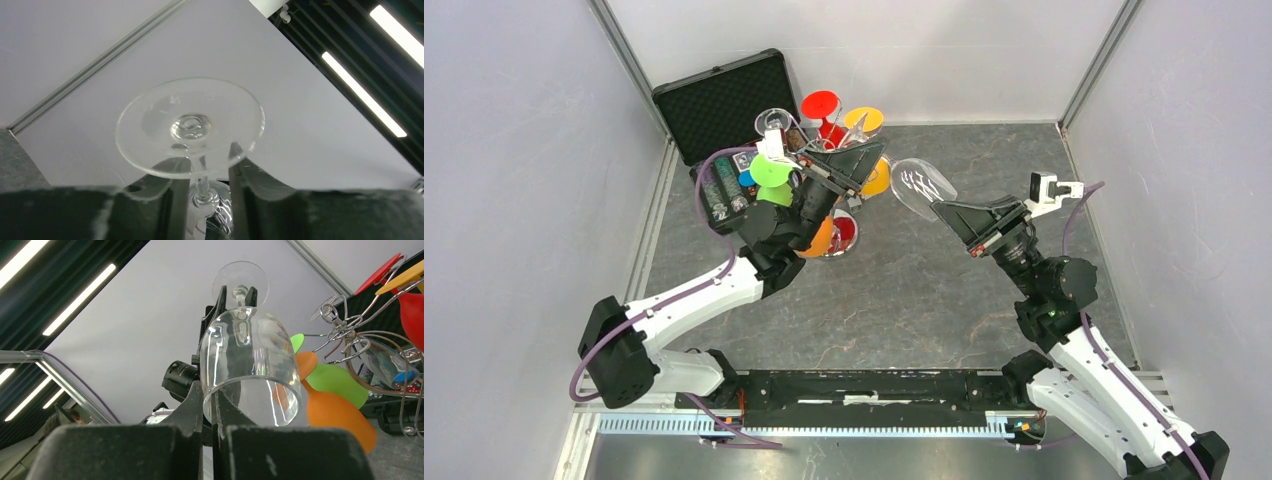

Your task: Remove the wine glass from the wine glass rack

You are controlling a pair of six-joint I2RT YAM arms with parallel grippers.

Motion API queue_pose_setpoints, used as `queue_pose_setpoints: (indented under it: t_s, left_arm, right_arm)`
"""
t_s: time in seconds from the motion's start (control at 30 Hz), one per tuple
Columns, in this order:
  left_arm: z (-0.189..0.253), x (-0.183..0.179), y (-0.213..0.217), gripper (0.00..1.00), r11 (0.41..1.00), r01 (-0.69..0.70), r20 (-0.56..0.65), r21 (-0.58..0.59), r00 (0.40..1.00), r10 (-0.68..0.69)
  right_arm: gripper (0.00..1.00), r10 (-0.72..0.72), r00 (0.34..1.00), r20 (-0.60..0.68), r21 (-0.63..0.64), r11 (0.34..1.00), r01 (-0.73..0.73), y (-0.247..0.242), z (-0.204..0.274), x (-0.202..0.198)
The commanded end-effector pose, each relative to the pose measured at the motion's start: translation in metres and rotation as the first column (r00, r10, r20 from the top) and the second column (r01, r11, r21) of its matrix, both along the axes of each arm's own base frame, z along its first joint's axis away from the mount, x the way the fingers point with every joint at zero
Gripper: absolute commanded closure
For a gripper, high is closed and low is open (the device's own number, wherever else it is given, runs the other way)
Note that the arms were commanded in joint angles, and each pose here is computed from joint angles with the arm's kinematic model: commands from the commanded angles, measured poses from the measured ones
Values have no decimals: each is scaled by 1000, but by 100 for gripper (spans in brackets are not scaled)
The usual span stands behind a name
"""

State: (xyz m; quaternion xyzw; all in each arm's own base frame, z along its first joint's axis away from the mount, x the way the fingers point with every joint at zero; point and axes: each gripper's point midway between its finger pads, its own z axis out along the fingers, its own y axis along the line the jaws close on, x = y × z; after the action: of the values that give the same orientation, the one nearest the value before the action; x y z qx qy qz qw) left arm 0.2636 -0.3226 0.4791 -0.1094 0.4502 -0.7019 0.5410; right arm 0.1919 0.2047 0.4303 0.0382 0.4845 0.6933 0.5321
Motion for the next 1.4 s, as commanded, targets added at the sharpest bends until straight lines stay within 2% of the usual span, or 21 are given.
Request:
queue_pose_setpoints:
  t_s: [0.0, 0.17, 0.23, 0.43, 0.53, 0.63, 0.7, 0.77, 0.93, 1.13, 1.37]
  left_arm:
    - [36, -32, 10, 57, 999, 29, 166, -19, 986, -25]
    - [39, -39, 7, 29, 999, 49, 202, 6, 978, -49]
    - [38, -40, 5, 21, 998, 56, 205, 22, 977, -59]
    - [31, -41, -5, 12, 995, 75, 208, 71, 974, -88]
    - [26, -44, -9, 12, 989, 80, 230, 121, 967, -106]
    - [27, -58, -1, 13, 986, 67, 297, 153, 948, -110]
    - [26, -64, 5, 12, 982, 26, 339, 187, 936, -89]
    - [22, -67, 8, 11, 967, -13, 360, 255, 929, -82]
    - [7, -75, 17, 10, 894, -98, 398, 438, 912, -94]
    - [-20, -70, 49, 8, 791, -216, 355, 573, 935, -1]
    - [-41, -68, 80, 4, 727, -280, 319, 627, 944, 89]
  right_arm:
    - [100, -100, 994, 46, 41, 994, 98, -12, 16, 10]
    - [100, -131, 986, 100, 86, 989, 123, -20, 28, 6]
    - [100, -154, 982, 113, 98, 985, 143, -23, 33, 7]
    - [100, -225, 963, 148, 108, 972, 210, -32, 43, 9]
    - [100, -284, 944, 165, 80, 958, 275, -37, 49, 13]
    - [100, -371, 914, 166, -71, 920, 387, -38, 46, 31]
    - [100, -431, 886, 171, -204, 864, 460, -41, 37, 44]
    - [100, -509, 839, 191, -318, 777, 544, -53, 26, 55]
    - [100, -641, 731, 232, -574, 517, 635, -90, -7, 71]
    - [100, -690, 663, 290, -782, 229, 580, -124, -45, 78]
    - [100, -685, 652, 325, -897, -5, 442, -145, -64, 84]
